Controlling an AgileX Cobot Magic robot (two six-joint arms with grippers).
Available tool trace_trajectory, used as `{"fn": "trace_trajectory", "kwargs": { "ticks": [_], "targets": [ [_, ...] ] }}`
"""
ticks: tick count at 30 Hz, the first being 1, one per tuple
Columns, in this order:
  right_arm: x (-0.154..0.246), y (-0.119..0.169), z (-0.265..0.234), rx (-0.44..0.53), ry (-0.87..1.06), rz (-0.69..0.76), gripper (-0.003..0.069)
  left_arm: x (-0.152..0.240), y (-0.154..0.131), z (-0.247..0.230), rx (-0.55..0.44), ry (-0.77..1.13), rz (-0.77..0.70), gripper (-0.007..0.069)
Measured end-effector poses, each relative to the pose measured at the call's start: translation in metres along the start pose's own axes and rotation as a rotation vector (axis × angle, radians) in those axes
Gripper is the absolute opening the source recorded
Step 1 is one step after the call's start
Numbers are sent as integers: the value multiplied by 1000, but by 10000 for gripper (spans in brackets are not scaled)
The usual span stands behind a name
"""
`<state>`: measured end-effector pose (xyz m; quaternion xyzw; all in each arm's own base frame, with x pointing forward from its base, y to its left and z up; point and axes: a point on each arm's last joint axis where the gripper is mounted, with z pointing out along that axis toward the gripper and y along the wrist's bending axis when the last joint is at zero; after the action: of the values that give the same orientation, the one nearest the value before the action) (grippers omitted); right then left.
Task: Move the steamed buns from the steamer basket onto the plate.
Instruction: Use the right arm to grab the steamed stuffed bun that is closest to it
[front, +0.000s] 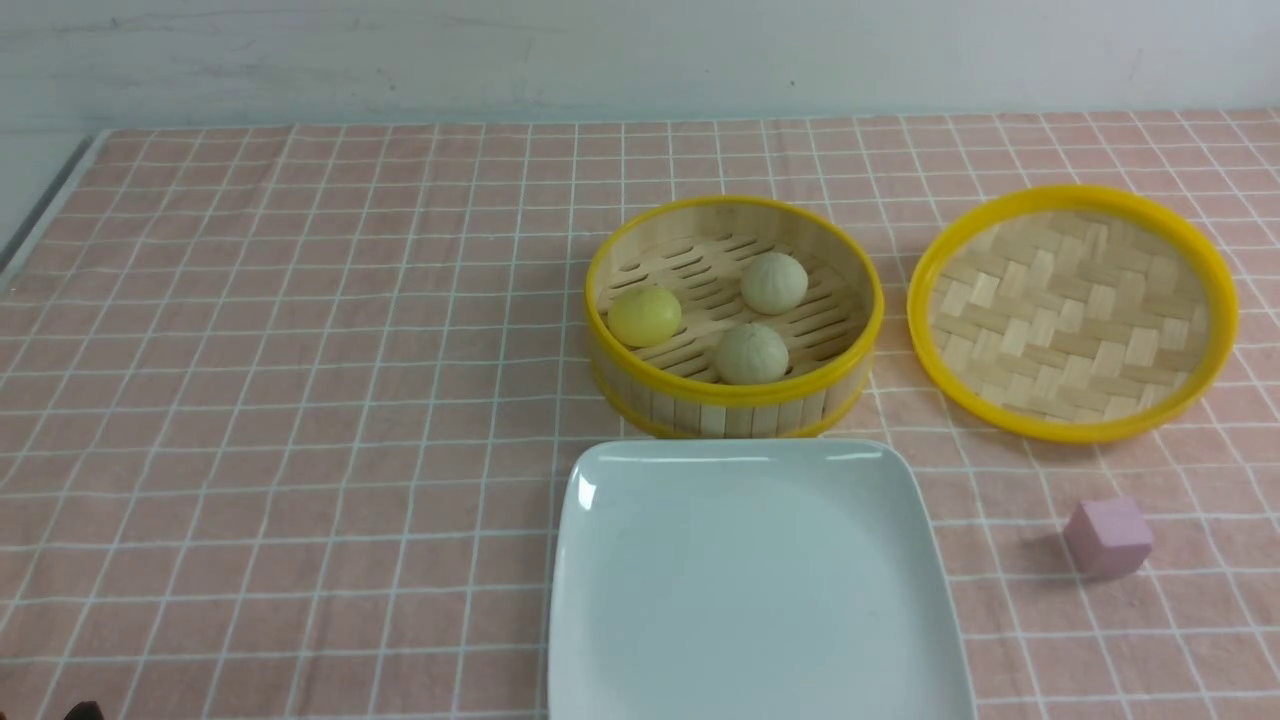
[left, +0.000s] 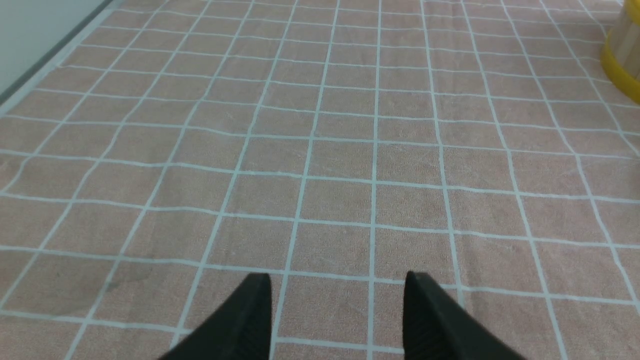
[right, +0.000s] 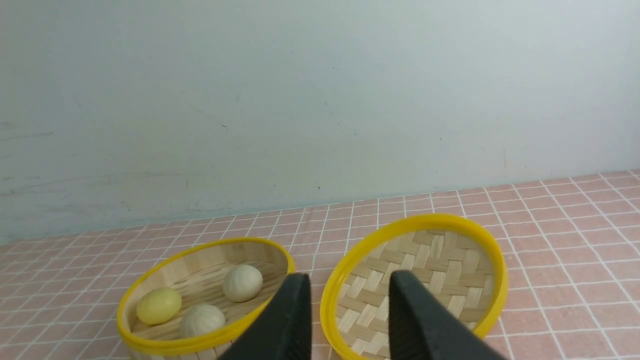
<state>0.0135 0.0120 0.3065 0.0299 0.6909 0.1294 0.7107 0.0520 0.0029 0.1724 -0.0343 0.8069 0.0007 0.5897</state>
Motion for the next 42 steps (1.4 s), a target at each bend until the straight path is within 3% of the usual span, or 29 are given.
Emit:
{"fn": "trace_trajectory", "kwargs": {
  "ticks": [9,20,36,42],
  "targets": [
    [6,4,0,-38,68,63,242,-2,0,1,5,-38,-11,380],
    [8,5,-1,-52,95,83,242,-19,-5,-2,107,-213,-417,380],
    [15,7,-2,-71,166,44,242,-34,-2,-7,140,-395,-538,380],
    [8,16,-1,-153,188,66,242,-37,-6,-10,153,-277,-592,380]
  ]
}}
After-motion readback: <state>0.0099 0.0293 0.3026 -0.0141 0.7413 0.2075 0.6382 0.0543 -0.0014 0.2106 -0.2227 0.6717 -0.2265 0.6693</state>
